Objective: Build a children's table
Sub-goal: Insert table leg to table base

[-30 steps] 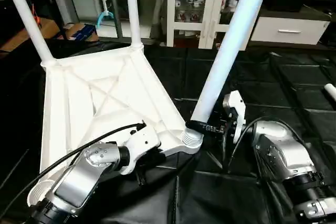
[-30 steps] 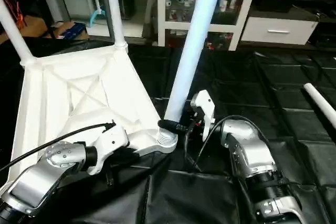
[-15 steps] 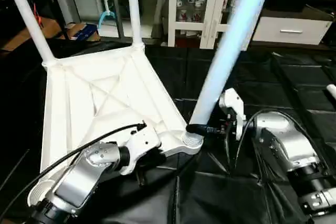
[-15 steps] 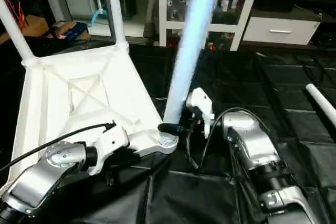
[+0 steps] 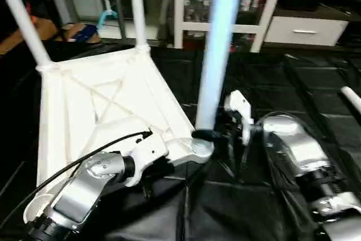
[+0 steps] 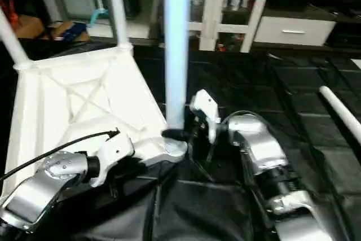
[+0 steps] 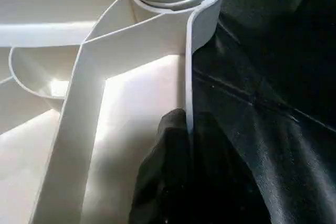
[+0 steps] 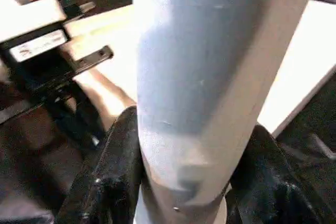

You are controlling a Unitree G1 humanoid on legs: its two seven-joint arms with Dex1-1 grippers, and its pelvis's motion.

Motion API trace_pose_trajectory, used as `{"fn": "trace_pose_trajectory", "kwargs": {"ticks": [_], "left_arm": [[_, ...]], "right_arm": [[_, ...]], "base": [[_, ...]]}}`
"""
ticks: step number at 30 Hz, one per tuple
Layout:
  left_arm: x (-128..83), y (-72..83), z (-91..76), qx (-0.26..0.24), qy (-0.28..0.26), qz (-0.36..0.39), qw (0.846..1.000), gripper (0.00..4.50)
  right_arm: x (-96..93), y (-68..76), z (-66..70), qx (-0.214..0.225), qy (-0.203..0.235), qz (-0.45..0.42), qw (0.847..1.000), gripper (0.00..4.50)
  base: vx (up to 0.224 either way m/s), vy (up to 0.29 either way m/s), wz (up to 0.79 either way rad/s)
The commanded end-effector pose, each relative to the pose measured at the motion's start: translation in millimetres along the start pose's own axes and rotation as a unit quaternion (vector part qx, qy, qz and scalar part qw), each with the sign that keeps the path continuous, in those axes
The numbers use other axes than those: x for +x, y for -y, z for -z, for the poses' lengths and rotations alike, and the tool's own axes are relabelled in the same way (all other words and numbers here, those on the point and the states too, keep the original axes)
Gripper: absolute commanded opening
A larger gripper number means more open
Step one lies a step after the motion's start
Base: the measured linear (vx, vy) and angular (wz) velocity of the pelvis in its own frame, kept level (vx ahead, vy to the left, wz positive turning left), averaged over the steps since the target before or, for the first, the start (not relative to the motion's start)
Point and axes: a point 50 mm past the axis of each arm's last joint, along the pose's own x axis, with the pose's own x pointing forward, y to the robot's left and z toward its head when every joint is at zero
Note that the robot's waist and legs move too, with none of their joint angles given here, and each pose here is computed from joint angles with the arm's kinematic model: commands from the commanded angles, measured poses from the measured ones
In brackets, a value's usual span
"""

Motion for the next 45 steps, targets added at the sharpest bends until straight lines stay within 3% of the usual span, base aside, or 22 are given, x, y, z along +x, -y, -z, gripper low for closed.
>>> {"fn": "trace_pose_trajectory", "kwargs": {"ticks": [1, 9, 16, 22, 25, 35, 45], "left_arm": [[8, 16.1, -11.1, 0.013, 0.033, 0.051, 0.998, 0.0], [8, 16.2, -11.4, 0.013, 0.034, 0.051, 0.998, 0.0], [7, 16.6, -10.2, 0.011, 0.032, 0.054, 0.998, 0.0], [8, 16.8, -12.0, 0.014, 0.035, 0.052, 0.998, 0.0], [8, 16.8, -12.0, 0.013, 0.035, 0.052, 0.998, 0.0], [7, 14.6, -10.4, 0.014, 0.032, 0.044, 0.998, 0.0], [7, 13.9, -11.1, 0.015, 0.032, 0.045, 0.998, 0.0]], "right_arm": [[-11.0, 8.1, 40.1, 0.051, -0.086, 0.082, 0.992, 1.85], [-14.2, -8.7, 50.5, 0.072, -0.097, 0.016, 0.993, 1.85], [-11.9, -0.9, 40.5, 0.065, -0.059, 0.053, 0.995, 1.85], [-17.0, -13.0, 54.6, 0.058, -0.111, 0.007, 0.992, 1.85], [-18.7, -16.2, 60.3, 0.063, -0.116, 0.008, 0.991, 1.85], [-21.5, -18.5, 73.2, 0.067, -0.108, 0.061, 0.99, 1.85], [-19.5, -10.9, 67.5, 0.062, -0.083, 0.098, 0.99, 1.85]], "base": [[0.0, 0.0, 0.0], [0.0, 0.0, 0.0], [0.0, 0.0, 0.0], [0.0, 0.0, 0.0], [0.0, 0.0, 0.0], [0.0, 0.0, 0.0], [0.0, 0.0, 0.0]]}}
